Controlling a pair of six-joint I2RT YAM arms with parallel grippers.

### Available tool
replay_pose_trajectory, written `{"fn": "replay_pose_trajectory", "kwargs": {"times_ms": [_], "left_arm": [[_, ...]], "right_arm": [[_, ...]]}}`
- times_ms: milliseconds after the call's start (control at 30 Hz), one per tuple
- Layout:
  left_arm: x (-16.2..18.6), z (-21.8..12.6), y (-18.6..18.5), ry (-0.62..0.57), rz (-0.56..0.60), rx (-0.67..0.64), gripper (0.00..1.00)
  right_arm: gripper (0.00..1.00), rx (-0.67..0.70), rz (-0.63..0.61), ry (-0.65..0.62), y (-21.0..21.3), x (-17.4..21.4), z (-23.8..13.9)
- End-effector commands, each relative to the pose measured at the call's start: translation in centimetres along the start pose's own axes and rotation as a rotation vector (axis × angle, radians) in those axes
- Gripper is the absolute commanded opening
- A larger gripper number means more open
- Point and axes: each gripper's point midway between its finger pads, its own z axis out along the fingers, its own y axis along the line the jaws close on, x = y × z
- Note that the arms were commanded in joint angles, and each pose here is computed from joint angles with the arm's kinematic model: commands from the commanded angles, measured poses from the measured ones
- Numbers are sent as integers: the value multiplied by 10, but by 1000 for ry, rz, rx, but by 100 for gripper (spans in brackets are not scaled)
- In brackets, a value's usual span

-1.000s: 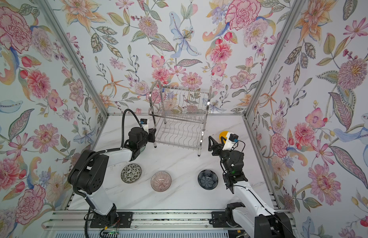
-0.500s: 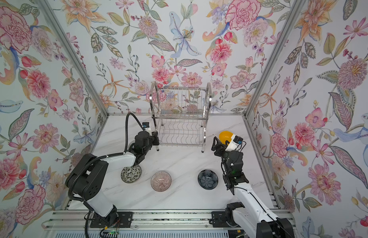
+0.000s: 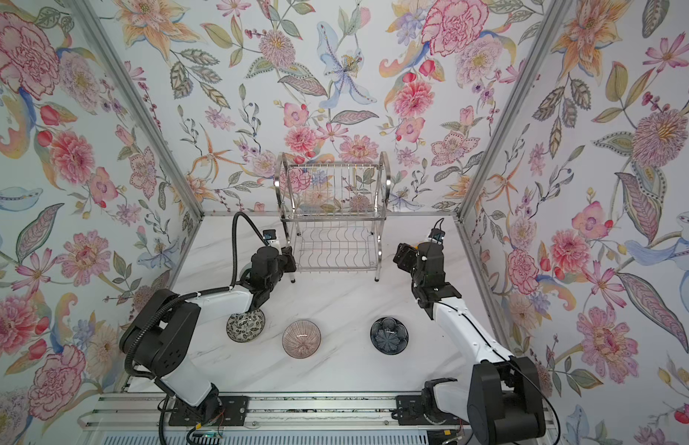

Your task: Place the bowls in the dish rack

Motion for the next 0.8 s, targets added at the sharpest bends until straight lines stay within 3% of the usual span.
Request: {"fn": "replay_pose_trajectory", "kwargs": {"times_ms": [0,133,200,467,533,767], "left_arm": [[-35,-11,-8,-65,-78,57,32],[-43,-21,-12,-72,-94,98,48],[-55,-31,-13,-84,-120,134,57],[-63,-55,-10,-34,-180,228,77],[-65,-62,-4,-11,-193,234,82],[-83,-98,9,39,-80,217,93]], "right_arm": [[77,87,-60,154,-16,21,8],[74,133,-95,224,-25,24,18],[68,143,-118,271,-28,26,24],[66,209,-266,436,-44,38,48],[59,195,-294,501,-47,45,55],[56,288,-417,579,-68,48,71]]}}
